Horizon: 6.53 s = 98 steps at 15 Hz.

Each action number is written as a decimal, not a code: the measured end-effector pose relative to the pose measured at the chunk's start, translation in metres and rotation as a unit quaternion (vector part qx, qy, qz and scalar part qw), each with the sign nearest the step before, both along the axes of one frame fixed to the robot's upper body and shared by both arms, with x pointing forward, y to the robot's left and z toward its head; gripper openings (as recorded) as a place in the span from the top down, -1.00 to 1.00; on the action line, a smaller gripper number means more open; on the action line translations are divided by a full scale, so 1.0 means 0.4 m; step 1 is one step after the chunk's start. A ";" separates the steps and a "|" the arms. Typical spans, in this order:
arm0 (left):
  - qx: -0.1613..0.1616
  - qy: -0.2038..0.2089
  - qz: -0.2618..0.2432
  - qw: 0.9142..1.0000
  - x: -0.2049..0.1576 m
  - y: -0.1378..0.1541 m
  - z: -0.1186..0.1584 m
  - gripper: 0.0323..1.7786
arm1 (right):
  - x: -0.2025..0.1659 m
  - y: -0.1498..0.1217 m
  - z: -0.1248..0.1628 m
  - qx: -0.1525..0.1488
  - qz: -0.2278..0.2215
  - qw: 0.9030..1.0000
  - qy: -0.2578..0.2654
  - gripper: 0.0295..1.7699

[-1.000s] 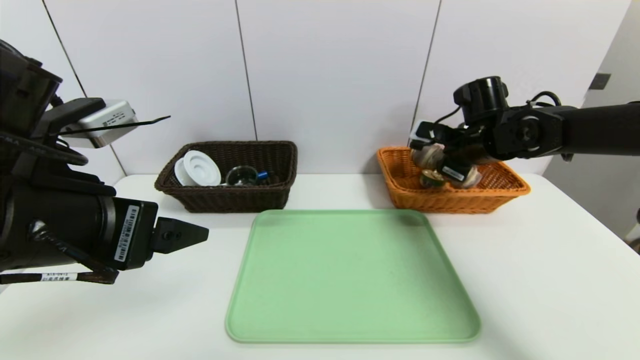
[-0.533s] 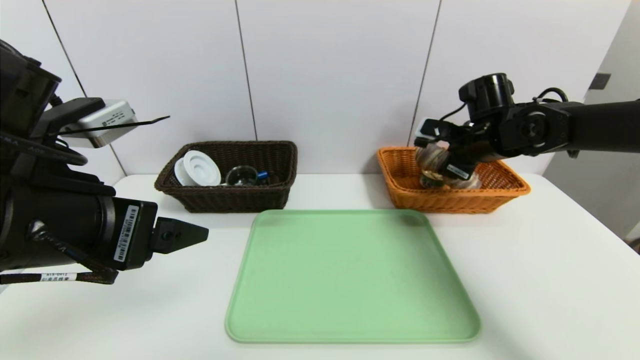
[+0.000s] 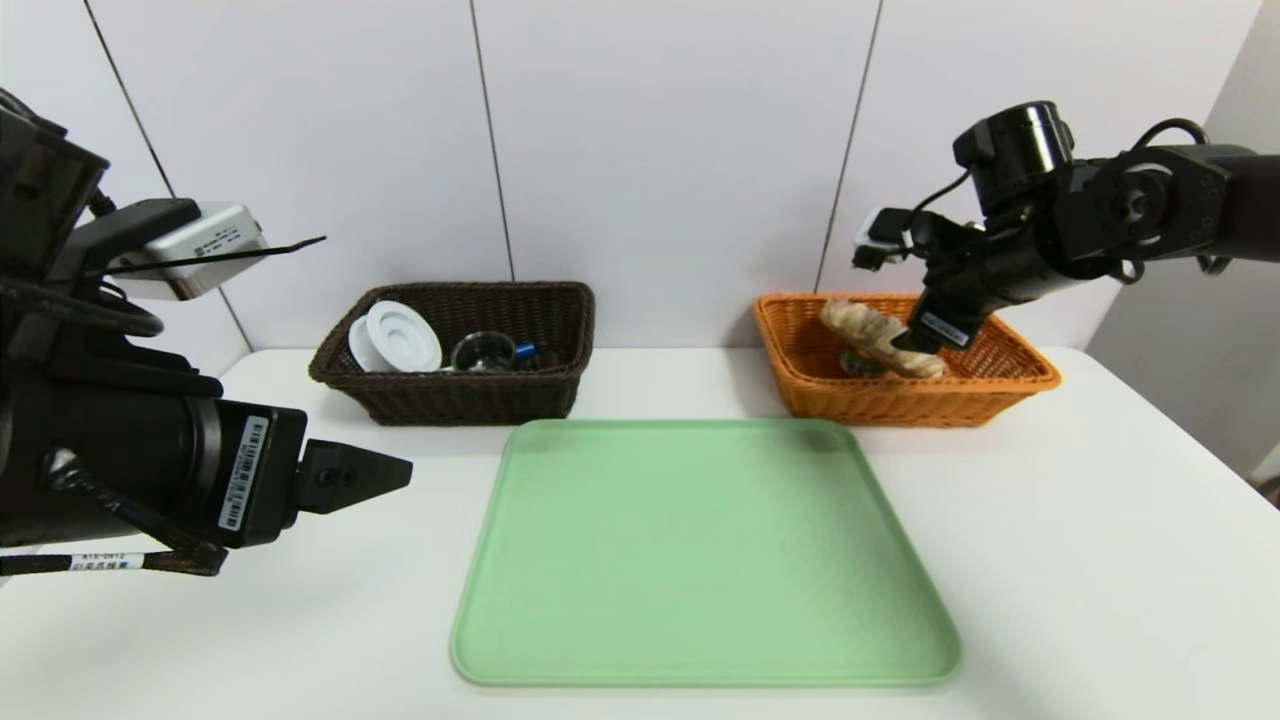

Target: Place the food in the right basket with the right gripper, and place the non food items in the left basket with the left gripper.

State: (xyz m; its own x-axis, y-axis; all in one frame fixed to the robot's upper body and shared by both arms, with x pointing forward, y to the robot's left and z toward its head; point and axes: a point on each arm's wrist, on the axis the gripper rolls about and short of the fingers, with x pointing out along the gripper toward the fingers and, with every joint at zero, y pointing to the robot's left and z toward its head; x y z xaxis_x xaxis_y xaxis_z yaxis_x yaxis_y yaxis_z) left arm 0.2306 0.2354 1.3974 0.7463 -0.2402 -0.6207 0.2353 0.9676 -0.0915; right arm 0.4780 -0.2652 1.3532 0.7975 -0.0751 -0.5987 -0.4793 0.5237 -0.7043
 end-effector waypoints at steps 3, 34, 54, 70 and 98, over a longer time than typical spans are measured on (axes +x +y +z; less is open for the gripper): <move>-0.003 -0.004 0.000 1.000 -0.008 0.006 0.003 -0.90 | -0.012 0.007 0.031 0.021 -0.005 1.000 -0.017 -0.85; 0.046 -0.091 0.140 0.985 -0.287 0.245 -0.138 -0.90 | -0.905 -0.185 0.033 0.386 -0.242 0.873 -0.175 -0.91; 0.107 -0.141 0.169 0.970 -0.511 0.257 -0.289 -0.90 | -1.114 -0.199 -0.093 0.352 -0.222 0.881 -0.226 -0.91; 0.117 -0.263 0.150 0.946 -0.468 0.250 -0.472 -0.90 | -1.150 -0.193 -0.248 0.373 -0.204 0.842 -0.331 -0.92; 0.096 -0.324 0.126 0.933 -0.418 0.247 -0.515 -0.90 | -1.023 -0.178 -0.429 0.451 -0.108 0.837 -0.289 -0.92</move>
